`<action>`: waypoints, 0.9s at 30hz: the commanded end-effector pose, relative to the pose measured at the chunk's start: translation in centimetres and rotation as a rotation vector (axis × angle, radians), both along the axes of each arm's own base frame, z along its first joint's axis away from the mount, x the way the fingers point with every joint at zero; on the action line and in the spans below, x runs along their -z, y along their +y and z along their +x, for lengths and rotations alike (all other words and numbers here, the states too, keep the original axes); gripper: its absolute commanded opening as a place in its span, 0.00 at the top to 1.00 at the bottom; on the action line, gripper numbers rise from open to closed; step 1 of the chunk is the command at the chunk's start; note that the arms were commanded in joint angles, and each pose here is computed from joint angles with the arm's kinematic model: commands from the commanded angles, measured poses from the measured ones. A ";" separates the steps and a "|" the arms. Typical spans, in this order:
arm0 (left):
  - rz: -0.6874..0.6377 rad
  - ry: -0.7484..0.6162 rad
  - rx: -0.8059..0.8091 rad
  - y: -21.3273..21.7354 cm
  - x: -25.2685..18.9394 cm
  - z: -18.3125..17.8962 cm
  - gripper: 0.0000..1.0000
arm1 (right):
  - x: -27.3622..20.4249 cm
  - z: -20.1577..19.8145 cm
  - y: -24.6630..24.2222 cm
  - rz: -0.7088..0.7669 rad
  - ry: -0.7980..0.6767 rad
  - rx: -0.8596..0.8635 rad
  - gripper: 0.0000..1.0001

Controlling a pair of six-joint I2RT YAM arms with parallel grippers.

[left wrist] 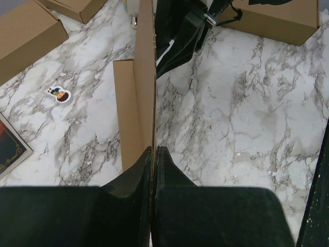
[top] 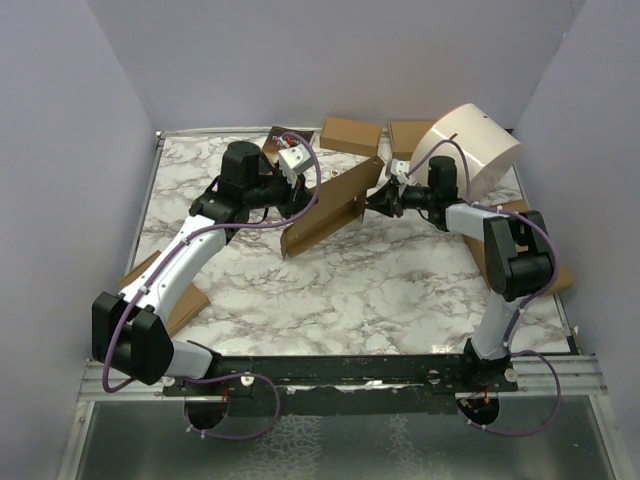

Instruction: Fold the paper box

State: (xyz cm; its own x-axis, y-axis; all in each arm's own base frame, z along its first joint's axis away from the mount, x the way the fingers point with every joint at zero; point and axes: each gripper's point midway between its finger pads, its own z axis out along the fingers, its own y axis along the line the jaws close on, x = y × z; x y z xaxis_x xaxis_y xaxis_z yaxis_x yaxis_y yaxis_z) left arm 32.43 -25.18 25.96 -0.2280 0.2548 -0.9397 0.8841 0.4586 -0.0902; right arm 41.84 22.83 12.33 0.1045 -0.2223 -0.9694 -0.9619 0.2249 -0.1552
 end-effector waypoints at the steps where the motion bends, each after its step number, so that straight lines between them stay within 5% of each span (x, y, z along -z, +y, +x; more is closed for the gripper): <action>1: 0.000 0.087 0.033 -0.3 1.1 -1.0 1.00 | 0.1 0.0 0.7 -0.009 -0.029 -0.063 0.79; 21: -0.001 0.079 0.024 0.1 0.8 -1.0 1.00 | 0.0 -1.3 -1.2 -0.114 -0.108 -0.178 0.52; 27: -0.002 0.078 0.027 0.1 0.7 -1.2 1.00 | 0.5 -1.0 -4.0 -0.174 -0.142 -0.147 0.51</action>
